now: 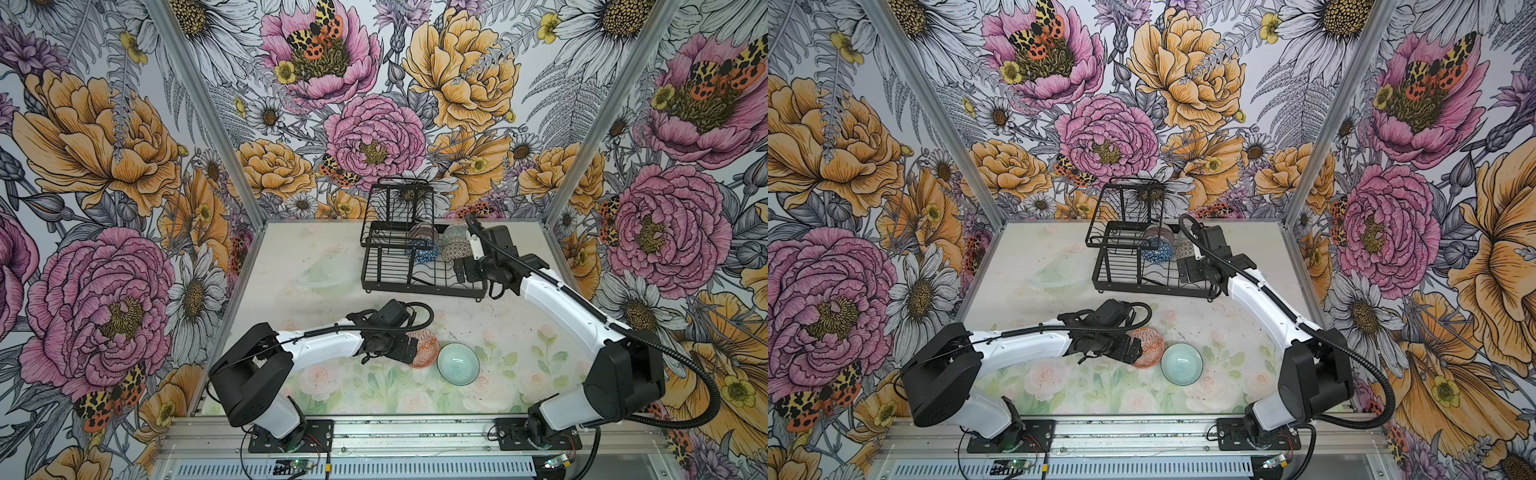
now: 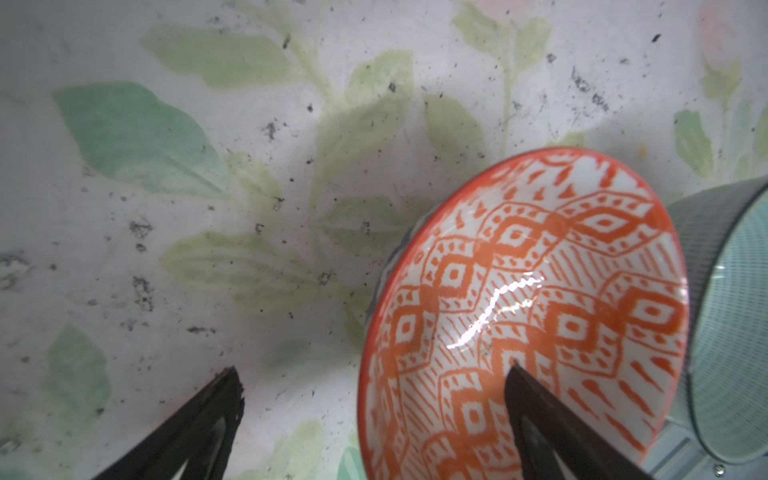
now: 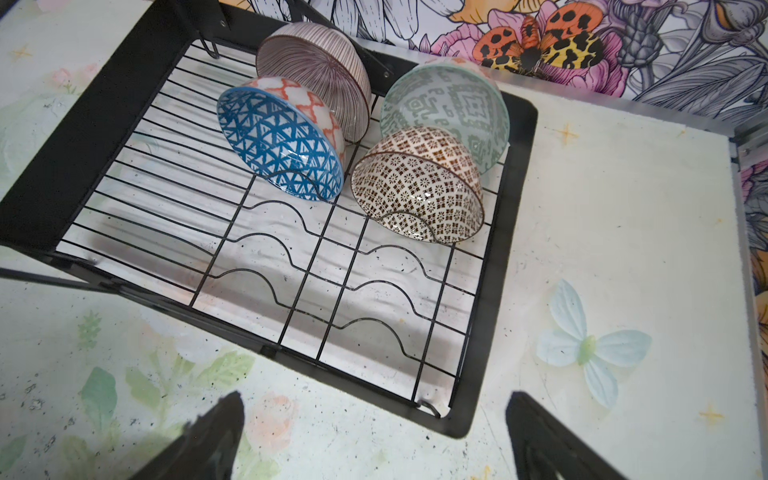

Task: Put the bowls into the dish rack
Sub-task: 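Close the left gripper on the orange-red bowl rim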

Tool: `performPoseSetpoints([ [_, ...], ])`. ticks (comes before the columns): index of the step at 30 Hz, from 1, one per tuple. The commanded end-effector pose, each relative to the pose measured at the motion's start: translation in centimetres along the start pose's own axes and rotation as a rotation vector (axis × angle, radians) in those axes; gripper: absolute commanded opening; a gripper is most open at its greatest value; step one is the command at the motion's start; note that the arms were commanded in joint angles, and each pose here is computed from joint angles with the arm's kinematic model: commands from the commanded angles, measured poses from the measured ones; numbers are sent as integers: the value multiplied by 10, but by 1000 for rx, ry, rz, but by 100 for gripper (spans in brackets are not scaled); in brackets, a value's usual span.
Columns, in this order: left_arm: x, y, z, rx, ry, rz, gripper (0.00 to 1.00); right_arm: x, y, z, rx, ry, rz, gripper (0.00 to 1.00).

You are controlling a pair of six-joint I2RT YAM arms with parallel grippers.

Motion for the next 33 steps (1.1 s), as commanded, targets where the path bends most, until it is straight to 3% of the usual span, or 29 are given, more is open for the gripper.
performPoseSetpoints([
  [1,2,-11,-15,5,-32,46,97,-5,0,3,-15,5,-12,100],
  [4,0,-10,-19,11,-32,42,95,-6,-1,4,-6,10,0,100],
  [11,-9,-13,-18,3,1,43,79,-5,-2,5,-3,12,2,100],
  [26,-7,-9,-25,0,4,36,27,1,-7,2,11,-4,13,99],
  [33,4,0,-32,-10,-15,15,11,4,-6,1,12,-12,6,100],
])
Point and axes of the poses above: each gripper's point midway between its finger pads, its own x axis back along the fingers, its own y axis along the line the jaws close on, z = x × y, the point moved 2 cm from there along x, back along the fingers, and after that the axes turned 13 degrees about x, right-handed, at the moved point
